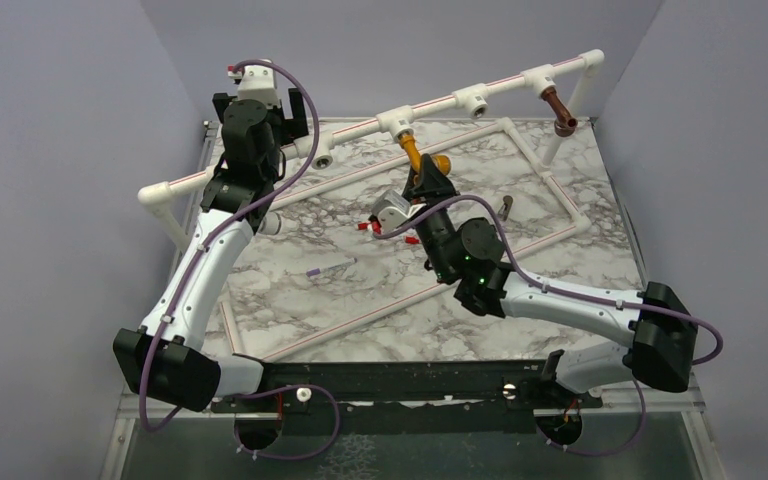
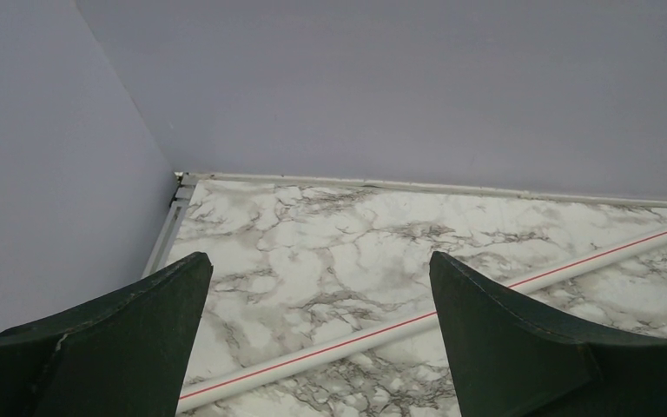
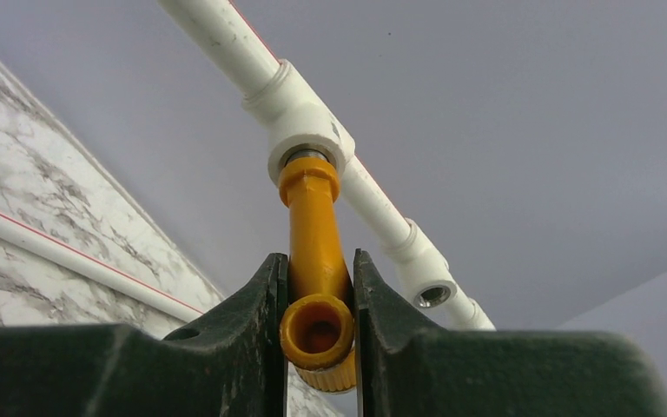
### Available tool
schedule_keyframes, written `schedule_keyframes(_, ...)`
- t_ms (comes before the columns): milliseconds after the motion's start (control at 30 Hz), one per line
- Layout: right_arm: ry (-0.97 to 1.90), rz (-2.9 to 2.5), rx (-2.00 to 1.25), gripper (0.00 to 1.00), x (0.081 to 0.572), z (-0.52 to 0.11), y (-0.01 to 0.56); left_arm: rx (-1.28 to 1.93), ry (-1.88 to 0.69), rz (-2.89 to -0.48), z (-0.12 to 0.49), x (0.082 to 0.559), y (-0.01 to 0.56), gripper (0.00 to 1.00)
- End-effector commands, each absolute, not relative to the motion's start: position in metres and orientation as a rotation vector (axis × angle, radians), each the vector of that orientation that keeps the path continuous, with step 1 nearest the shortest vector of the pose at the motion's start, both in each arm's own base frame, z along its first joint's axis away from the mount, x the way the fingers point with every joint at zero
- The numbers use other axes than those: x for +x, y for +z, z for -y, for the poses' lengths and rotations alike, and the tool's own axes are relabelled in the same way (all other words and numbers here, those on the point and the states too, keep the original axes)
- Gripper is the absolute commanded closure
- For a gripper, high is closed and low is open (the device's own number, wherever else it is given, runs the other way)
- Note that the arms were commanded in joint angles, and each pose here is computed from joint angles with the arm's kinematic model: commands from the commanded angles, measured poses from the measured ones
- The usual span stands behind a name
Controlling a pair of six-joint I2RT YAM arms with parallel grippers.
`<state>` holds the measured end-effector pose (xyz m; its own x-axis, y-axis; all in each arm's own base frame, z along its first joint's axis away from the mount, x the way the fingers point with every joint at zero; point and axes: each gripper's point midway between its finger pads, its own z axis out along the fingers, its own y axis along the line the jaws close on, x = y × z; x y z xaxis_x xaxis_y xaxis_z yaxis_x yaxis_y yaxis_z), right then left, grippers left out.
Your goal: Install the water faucets
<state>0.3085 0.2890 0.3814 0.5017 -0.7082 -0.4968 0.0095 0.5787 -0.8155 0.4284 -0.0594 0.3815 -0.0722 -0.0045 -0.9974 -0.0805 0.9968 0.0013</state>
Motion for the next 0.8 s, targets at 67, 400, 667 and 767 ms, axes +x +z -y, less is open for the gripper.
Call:
schedule_keyframes(67, -0.252, -1.102, -0.766, 0.99, 0.309, -0.309, 0.368, 0.029, 0.063, -1.893, 0.076, 0.425, 0.299, 0.03)
schedule_keyframes(400, 0.197, -1.292, -0.401, 0.99, 0.298, -0.311, 0.390, 0.027, 0.057, -1.890, 0.076, 0.424, 0.301, 0.03)
schedule_keyframes(667, 0.411, -1.367, -0.178, 1.00, 0.296, -0.315, 0.393, 0.024, 0.053, -1.881, 0.076, 0.422, 0.304, 0.03)
schedule_keyframes(767, 0.465, -1.384, -0.113, 0.99, 0.296, -0.316, 0.394, 0.024, 0.050, -1.881, 0.076, 0.422, 0.305, 0.03)
